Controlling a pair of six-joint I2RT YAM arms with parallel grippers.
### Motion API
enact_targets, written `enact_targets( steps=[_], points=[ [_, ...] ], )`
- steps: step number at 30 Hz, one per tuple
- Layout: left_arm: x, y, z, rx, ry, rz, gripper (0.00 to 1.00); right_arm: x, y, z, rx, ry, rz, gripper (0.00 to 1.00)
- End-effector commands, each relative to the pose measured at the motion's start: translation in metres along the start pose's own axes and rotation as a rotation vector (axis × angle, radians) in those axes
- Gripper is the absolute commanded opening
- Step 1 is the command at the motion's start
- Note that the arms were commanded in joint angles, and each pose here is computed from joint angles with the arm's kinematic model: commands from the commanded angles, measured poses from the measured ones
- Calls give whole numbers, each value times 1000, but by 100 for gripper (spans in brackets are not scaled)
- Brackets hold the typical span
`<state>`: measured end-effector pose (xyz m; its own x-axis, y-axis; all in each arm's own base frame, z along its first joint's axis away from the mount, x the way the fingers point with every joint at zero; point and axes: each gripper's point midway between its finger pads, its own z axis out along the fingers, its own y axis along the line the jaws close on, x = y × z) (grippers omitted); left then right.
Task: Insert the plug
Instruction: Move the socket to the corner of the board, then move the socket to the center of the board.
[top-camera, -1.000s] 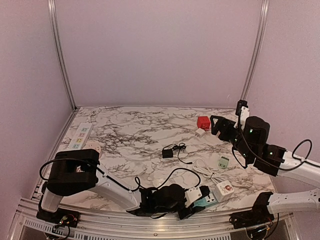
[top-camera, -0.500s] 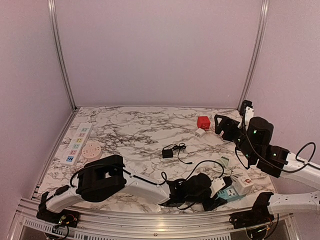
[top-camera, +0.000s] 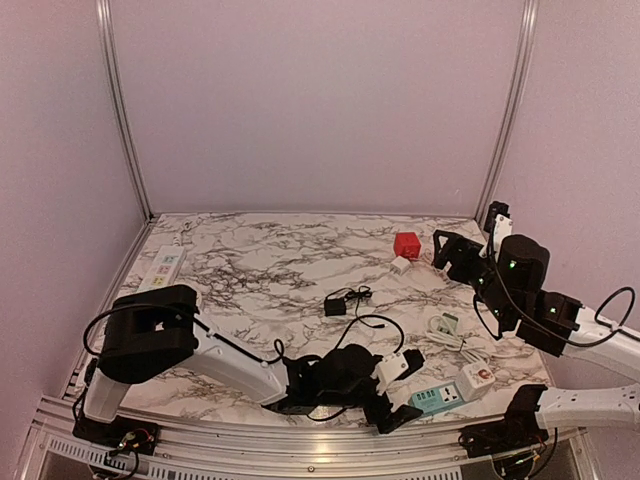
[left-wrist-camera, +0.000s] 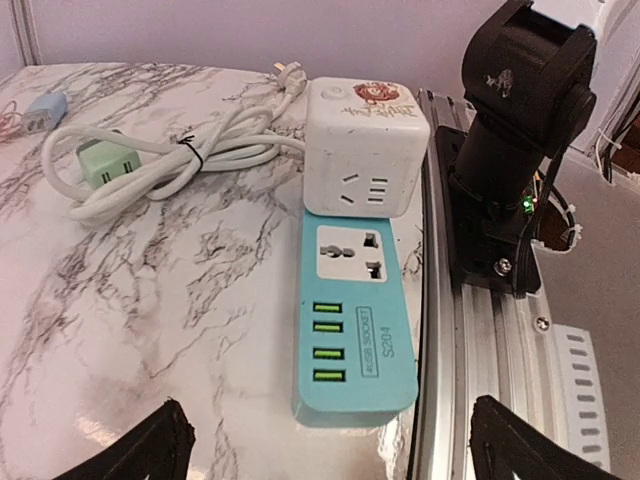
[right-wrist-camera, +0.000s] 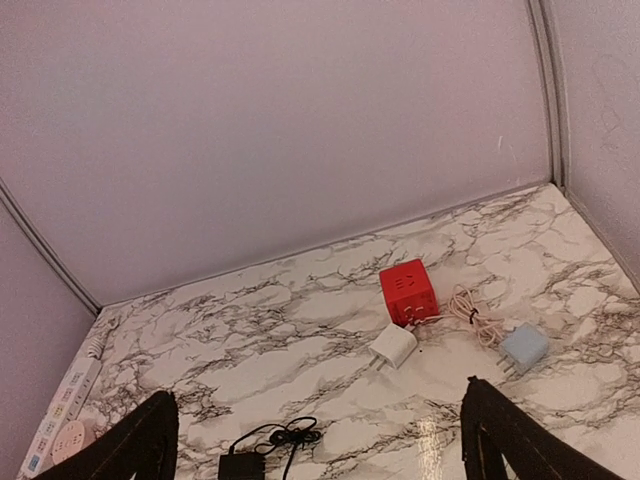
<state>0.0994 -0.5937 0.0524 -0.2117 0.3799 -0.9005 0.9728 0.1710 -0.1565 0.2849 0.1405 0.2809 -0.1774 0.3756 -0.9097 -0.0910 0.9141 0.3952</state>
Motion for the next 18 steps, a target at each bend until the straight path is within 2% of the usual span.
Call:
enact_targets(
  steps=[1,3,5,11,14,18],
  points=[
    [-68,15,-72,-140,-186,7,99,-5,2,-2,-8,-10,19,92],
    [-71,32,-99,-250,-173,-6,99,-4,2,-2,-9,-8,19,92],
    [-69,68,-138,-444,-172,-64,99,-2,3,-1,-15,-5,15,92],
    [-15,187,-270,-914,-208,-335,99,9,11,6,-42,28,2,92],
    [12,221,-323,-1135,-221,-384,99,14,12,9,-45,40,-6,92],
    [35,254,-361,-1301,-202,-456,99,18,14,12,-52,47,-13,92]
  ],
)
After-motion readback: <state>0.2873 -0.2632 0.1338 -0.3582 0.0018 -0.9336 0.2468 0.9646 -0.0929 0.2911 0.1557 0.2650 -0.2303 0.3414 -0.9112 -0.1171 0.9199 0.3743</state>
